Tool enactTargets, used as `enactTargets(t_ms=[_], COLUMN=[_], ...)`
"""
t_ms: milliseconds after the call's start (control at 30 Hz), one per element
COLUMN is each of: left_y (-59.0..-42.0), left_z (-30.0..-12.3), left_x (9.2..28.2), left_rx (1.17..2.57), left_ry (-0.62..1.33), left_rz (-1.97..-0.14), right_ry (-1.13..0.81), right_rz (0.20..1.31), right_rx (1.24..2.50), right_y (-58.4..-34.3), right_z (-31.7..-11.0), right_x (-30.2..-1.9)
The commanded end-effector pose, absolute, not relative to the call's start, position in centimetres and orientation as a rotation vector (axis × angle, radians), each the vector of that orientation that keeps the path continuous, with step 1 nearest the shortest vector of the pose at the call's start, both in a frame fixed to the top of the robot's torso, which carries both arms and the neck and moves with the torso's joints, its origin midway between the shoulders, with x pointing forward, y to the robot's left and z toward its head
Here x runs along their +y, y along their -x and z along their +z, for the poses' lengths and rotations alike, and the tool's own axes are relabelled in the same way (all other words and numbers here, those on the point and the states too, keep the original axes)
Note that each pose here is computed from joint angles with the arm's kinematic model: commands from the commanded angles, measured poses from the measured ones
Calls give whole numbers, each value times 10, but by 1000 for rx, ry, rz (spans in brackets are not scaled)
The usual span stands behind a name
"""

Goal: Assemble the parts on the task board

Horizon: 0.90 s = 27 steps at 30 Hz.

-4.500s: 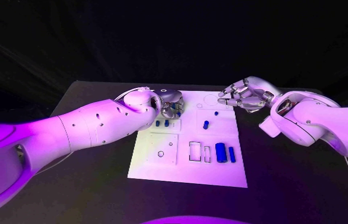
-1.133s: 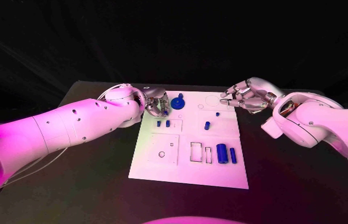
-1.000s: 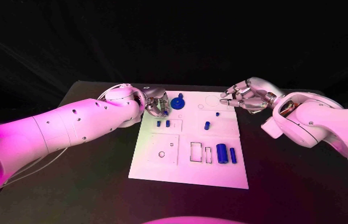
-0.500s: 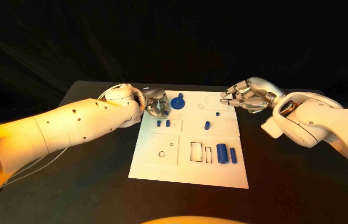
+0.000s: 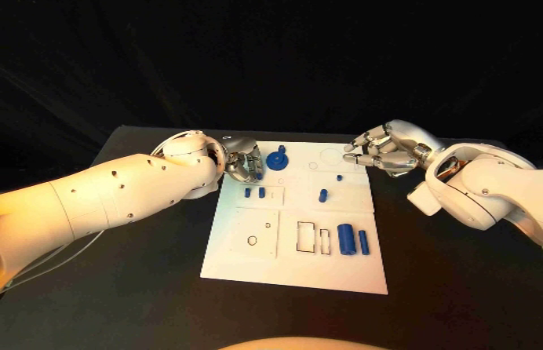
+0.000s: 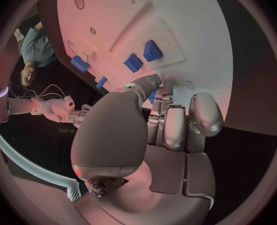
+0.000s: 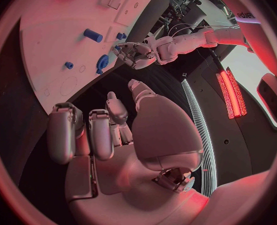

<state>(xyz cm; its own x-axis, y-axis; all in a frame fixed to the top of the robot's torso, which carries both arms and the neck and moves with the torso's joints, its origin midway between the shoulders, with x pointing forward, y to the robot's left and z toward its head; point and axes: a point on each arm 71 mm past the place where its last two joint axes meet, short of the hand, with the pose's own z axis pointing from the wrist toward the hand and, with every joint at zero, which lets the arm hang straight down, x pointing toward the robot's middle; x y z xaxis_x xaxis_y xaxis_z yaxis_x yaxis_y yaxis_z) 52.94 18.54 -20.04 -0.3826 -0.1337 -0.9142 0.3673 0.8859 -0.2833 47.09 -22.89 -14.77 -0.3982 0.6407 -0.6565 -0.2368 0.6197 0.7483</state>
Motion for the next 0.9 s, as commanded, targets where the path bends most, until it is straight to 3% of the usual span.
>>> enactTargets(t_ms=[33, 400, 567, 733, 900], left_y=[-529, -528, -527, -524, -517], left_z=[-201, -198, -190, -177, -165], left_x=[188, 206, 221, 237, 254], left_rx=[1902, 1881, 1848, 1772, 1669], left_ry=[-167, -135, -70, 130, 479], left_rz=[-529, -502, -531, -680, -935], right_ry=[-331, -314, -204, 7, 231], right_rz=[984, 944, 853, 713, 537], right_rx=[1729, 1724, 1709, 1685, 1664], right_y=[-471, -475, -477, -478, -480], right_z=[-148, -148, -148, -147, -149], right_x=[-230, -237, -240, -235, -222])
